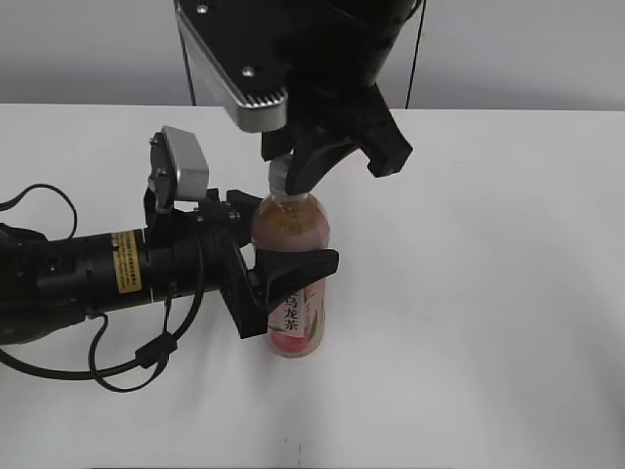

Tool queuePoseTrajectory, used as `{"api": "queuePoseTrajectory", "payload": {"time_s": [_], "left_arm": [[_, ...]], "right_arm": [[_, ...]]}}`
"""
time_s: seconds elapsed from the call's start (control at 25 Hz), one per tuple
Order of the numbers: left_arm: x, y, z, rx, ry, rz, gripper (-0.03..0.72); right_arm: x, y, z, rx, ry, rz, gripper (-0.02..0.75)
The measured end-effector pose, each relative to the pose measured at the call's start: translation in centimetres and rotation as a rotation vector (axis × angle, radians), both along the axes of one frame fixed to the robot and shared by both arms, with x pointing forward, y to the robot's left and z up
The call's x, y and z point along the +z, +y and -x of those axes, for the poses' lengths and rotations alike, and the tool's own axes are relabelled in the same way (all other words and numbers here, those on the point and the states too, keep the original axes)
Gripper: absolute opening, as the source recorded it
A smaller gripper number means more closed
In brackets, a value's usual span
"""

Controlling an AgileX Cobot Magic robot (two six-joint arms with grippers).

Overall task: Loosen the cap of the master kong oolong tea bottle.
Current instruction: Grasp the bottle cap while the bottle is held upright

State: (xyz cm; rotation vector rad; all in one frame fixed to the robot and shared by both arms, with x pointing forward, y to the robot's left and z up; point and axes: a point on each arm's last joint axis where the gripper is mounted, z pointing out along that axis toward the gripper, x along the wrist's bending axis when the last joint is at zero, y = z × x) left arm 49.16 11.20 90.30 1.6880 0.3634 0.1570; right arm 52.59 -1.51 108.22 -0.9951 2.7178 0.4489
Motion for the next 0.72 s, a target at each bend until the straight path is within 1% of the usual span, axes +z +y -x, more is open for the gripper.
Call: {"api": "queuePoseTrajectory", "payload": {"time_s": [0.32,0.44,0.6,0.72], "left_arm": [[-0.01,0.0,0.0,0.0,0.0,-0.001,0.458],[-0.01,0.0,-0.01,0.001,0.001,-0.001,0.458],[-0.01,0.01,-0.03,0.003,0.002,0.0,0.458],[-0.01,0.01,-0.03,0.003,0.002,0.0,0.458]], "right_arm": [[0.0,-0.01,-0.01,0.427,-0.162,0.043,0.271],[0.0,-0.01,-0.01,0.565,-0.215,0.057,0.271],[0.03,-0.01,0.01,0.741,-0.282,0.074,0.271],[0.04,0.01,0.03,0.826,-0.313,0.078,0.271]]}}
